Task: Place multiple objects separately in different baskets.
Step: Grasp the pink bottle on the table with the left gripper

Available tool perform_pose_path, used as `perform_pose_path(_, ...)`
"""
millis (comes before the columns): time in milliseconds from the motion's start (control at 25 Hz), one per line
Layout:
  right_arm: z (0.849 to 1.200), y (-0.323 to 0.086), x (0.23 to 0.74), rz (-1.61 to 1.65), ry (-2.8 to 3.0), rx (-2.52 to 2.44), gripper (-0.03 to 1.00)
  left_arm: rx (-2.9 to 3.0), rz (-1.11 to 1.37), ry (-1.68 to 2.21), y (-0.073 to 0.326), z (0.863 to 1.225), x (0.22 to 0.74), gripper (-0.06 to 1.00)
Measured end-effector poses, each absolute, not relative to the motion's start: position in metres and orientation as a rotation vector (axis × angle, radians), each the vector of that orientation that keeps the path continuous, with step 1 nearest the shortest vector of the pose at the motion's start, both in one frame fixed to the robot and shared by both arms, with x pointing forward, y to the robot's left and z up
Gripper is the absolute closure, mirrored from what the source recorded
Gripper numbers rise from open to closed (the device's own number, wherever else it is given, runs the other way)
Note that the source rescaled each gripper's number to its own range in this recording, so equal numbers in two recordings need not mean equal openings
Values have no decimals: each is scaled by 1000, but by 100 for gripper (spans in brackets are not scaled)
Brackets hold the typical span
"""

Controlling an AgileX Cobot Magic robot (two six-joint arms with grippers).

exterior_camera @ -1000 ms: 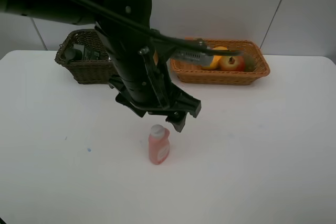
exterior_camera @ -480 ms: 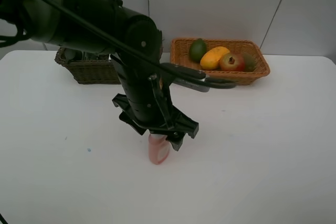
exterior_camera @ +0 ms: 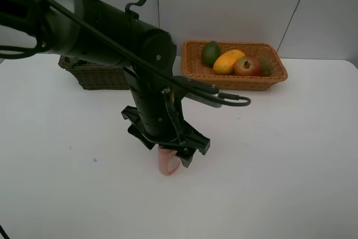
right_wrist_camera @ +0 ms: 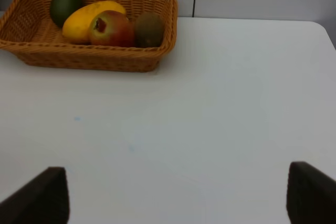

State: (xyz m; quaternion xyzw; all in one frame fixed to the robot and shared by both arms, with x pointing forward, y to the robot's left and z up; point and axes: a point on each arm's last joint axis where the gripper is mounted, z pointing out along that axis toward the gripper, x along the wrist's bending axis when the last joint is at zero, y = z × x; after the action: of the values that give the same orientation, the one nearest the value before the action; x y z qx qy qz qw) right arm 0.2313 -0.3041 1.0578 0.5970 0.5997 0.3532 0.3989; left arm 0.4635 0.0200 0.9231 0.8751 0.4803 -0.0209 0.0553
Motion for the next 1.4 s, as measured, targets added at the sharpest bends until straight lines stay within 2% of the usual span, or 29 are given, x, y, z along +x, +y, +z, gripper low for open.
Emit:
perform_pose_path(720,1058,-304,231,894,1518,1511,-3,2664,-71,1440,20,923,463,-5)
perform_pose_path(800,1058,-304,231,894,1518,1511,-3,2664,-71,1440,20,923,463,1)
perform_pose_path(880,1058,-304,231,894,1518,1511,-3,2664,-71,1440,20,923,463,14)
perform_pose_path(1040,1058,-304,231,894,1518,1511,-3,2664,-72,1440,20,923,463,60)
perform_pose_path(1080,1058,-304,231,894,1518,1511,-3,2663,-72,1441,20,923,463,66)
perform_pose_path(1400,1058,-304,231,894,1518,1511,-3,2649,-73,1440,18,923,464,65)
